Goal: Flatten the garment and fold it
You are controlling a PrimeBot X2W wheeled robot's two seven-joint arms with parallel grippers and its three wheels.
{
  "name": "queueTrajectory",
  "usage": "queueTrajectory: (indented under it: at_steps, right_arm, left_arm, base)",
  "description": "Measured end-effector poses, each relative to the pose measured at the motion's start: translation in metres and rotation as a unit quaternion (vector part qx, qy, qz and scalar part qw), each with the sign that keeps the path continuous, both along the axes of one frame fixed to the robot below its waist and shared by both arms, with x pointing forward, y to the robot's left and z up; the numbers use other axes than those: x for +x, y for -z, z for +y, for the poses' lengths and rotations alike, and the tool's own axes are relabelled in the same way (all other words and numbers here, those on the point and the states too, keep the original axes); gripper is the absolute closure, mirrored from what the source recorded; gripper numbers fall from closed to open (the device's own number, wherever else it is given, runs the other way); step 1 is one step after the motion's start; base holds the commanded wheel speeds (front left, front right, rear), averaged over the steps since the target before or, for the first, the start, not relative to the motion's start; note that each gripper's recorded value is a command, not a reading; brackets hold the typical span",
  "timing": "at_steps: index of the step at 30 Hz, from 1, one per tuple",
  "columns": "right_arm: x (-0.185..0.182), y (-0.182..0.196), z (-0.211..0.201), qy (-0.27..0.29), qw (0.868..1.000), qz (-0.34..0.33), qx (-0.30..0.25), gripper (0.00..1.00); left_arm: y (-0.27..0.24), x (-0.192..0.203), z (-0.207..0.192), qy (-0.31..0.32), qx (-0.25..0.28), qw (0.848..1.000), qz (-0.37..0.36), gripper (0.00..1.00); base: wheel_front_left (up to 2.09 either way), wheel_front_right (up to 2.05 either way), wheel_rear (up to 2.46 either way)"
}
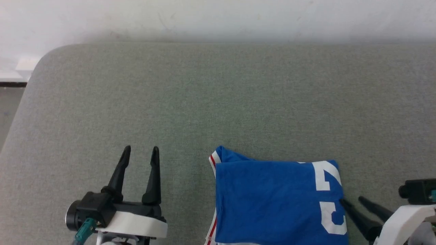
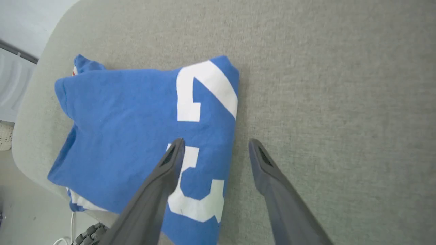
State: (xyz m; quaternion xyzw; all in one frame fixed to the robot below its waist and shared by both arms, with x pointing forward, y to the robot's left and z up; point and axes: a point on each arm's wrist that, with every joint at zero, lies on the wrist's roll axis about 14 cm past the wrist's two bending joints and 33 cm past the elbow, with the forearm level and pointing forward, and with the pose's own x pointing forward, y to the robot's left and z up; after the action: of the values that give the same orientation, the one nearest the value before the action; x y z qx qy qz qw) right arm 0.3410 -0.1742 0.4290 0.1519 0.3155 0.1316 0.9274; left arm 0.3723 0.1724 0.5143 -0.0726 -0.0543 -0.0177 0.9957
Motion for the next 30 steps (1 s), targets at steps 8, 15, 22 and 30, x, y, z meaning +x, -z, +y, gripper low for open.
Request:
queueTrajectory:
  at_steps: [8, 15, 22, 30]
  right_arm:
    - [-0.011, 0.051, 0.027, -0.040, 0.990, 0.129, 0.036, 0.00]
    - [0.001, 0.060, 0.062, -0.091, 0.985, 0.142, 0.043, 1.00]
    - [0.017, 0.050, 0.049, -0.117, 0.989, 0.075, -0.047, 1.00]
    - [0.069, -0.009, -0.062, -0.091, 0.953, -0.031, -0.289, 1.00]
  left_arm:
    - [0.006, 0.003, 0.008, -0.016, 0.003, 1.000, 0.011, 0.00]
    - [0.012, -0.001, 0.016, -0.028, 0.006, 0.999, 0.021, 0.00]
    - [0.008, 0.007, -0.001, -0.001, 0.001, 1.000, 0.012, 0.00]
    - [-0.003, 0.038, -0.059, 0.089, -0.004, 0.996, -0.014, 0.00]
  base:
    - [0.00, 0.00, 0.00]
    - [0.00, 0.00, 0.00]
    - [0.00, 0.00, 0.00]
    - [0.00, 0.00, 0.00]
